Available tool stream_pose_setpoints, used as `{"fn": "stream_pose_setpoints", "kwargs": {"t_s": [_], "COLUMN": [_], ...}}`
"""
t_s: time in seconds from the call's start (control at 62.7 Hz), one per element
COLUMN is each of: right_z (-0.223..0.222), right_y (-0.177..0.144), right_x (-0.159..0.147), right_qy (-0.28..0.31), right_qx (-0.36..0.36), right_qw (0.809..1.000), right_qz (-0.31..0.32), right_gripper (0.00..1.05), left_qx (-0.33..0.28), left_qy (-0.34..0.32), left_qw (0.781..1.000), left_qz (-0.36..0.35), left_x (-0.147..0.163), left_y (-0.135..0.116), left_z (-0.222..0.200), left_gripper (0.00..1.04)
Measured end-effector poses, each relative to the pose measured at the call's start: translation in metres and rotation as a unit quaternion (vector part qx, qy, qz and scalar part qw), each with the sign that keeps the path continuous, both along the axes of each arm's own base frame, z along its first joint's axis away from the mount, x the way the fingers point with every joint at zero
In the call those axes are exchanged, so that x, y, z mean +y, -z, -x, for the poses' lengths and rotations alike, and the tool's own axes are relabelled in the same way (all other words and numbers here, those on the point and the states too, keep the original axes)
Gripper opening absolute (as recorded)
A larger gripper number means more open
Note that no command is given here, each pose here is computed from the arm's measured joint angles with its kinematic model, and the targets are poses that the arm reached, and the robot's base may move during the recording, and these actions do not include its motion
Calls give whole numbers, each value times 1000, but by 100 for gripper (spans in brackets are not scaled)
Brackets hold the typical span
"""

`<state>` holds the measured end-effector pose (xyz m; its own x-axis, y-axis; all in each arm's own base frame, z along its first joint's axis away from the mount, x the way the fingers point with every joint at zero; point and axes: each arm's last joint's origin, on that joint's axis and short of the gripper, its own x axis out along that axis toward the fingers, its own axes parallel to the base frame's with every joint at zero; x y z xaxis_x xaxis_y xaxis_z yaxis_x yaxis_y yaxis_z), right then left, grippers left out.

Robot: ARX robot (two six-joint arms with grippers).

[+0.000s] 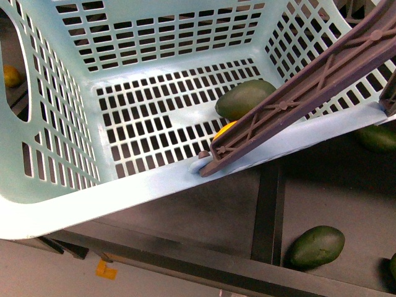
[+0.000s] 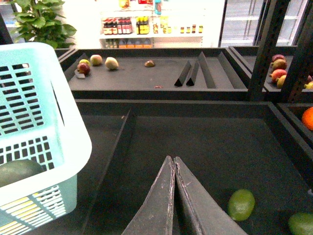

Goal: Pick mango and avocado into basket

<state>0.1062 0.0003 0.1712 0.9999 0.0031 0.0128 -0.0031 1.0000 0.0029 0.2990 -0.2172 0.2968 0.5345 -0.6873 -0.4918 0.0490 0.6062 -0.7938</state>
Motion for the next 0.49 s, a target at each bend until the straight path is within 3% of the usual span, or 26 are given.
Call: {"fn": "stream_pose_setpoints", "kwargs": {"t_s": [0.255, 0.494], "right_z": [9, 9], "right_y": [2, 2], "right_x": [0, 0], "right_qy": [1, 1], "right_qx": [0, 0], "right_qw": [1000, 1000], "right_qz": [0, 0], "right_gripper": [3, 42], "left_qx": [0, 0], "left_qy": [0, 0], "left_qw": [1000, 1000], "left_qz": [0, 0], "left_x": [0, 0], "left_y": [0, 0], "left_z": [0, 0], "left_gripper": [4, 4]}}
